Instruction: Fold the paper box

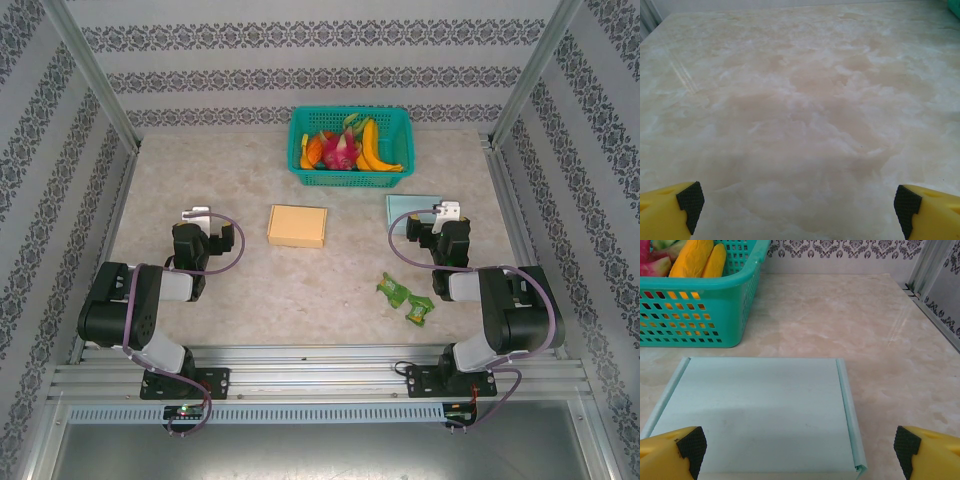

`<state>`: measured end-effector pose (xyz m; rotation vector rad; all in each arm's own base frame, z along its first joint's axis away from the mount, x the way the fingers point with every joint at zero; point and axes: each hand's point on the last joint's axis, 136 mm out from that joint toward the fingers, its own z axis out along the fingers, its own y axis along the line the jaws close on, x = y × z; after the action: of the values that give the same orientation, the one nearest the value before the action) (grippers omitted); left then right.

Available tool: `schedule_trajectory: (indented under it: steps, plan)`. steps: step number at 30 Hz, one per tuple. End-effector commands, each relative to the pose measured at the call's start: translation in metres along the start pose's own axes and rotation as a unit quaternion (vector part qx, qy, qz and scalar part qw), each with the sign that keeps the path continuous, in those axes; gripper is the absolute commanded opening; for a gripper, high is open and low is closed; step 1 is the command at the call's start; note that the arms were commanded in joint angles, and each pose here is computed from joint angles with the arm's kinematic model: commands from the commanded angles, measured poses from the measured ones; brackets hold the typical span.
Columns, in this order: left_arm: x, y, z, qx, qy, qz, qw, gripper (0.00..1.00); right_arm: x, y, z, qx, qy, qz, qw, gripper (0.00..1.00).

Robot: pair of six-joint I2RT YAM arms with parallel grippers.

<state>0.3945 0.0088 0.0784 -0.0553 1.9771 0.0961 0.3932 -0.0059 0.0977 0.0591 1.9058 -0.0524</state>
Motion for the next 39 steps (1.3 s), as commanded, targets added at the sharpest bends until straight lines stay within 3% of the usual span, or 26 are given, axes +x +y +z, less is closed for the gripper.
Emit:
schedule_trajectory:
  steps: [1, 39]
  plan:
    - [-0.0058, -0.0006, 0.0016, 0.007, -0.004, 0.002, 1.000, 1.00, -0.0085, 0.0017, 0.0001, -0.005, -0.012, 0.008, 1.000, 0.98]
    - [-0.0053, 0.0004, 0.0032, 0.019, 0.001, -0.005, 1.000, 1.00, -0.0089, 0.0017, 0.0001, -0.005, -0.013, 0.007, 1.000, 0.98]
